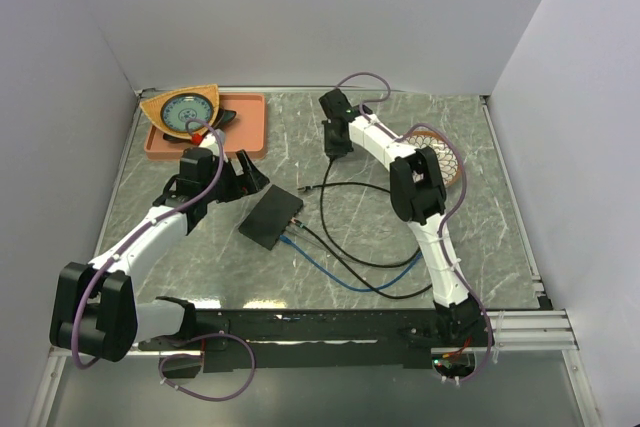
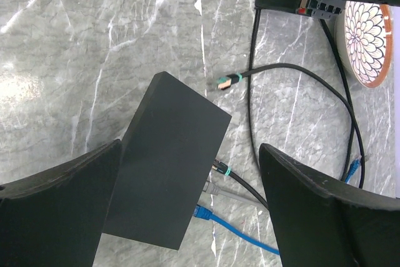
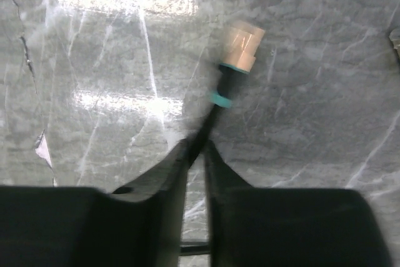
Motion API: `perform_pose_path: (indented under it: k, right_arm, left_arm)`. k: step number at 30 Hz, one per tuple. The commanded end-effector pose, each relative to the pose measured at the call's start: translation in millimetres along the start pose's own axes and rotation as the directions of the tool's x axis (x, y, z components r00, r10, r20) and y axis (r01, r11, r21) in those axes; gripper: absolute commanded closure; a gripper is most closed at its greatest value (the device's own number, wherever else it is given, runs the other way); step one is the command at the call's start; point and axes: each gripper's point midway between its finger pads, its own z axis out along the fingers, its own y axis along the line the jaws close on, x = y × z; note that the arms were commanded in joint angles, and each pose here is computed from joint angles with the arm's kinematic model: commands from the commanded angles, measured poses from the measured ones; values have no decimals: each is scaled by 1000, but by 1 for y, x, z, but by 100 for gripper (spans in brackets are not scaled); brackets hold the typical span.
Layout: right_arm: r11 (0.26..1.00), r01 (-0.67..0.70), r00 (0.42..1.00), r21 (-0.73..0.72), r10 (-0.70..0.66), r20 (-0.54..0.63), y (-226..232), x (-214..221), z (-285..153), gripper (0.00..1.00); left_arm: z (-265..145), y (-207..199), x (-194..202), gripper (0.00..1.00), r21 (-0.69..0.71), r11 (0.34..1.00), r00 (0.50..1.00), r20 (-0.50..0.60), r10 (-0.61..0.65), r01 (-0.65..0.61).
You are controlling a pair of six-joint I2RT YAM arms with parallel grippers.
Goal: Insert the plug into the switch port
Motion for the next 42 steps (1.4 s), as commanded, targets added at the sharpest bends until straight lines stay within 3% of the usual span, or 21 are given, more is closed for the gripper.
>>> perform_pose_path:
  k: [1, 2, 8, 16, 23, 28, 29, 33, 34, 37, 42]
  right_arm:
    - [999, -17, 1000, -52, 16, -27, 1, 3, 5, 91]
    - [998, -19, 1000, -67, 17, -22, 3, 1, 2, 100]
    - [990, -11, 995, -141, 25, 100, 5, -42, -37, 100]
    - [953, 87, 934, -291, 23, 356, 25, -112, -152, 100]
    - [891, 202, 800, -406, 89, 594, 35, -151, -295, 100]
    - [848, 288, 637, -445, 177, 750, 23, -161, -413, 100]
    - [840, 320, 572, -438, 198, 796, 19, -161, -450, 100]
    - [883, 292, 497, -368, 189, 847, -2, -160, -484, 100]
    - [895, 269, 506, -355, 182, 843, -7, -162, -480, 91]
    - [920, 208, 604, -332, 146, 784, -11, -160, -443, 84]
    - [930, 115, 795, -348, 124, 594, -1, -146, -329, 65]
  left_arm:
    - [1, -9, -7, 4, 39, 999, 1000, 22, -2, 1]
    - [1, -8, -7, 4, 38, 999, 1000, 22, -2, 1]
    - [-1, -10, -10, 4, 41, 999, 999, 33, 3, -5]
    - [-4, -12, -11, 4, 48, 999, 999, 39, 2, -4]
    - [-9, -15, -14, 4, 57, 998, 999, 53, 8, -11]
    - [-11, -15, -12, 4, 59, 998, 999, 53, 7, -10]
    - [-12, -15, -13, 4, 58, 998, 998, 57, 6, -10]
    - [-12, -15, -10, 4, 64, 998, 998, 55, 6, -10]
    - [-12, -15, -9, 4, 64, 998, 999, 52, 5, -9]
    - [-11, -14, -9, 4, 64, 998, 999, 48, 6, -9]
    - [-10, -14, -10, 4, 59, 998, 999, 50, 7, -10]
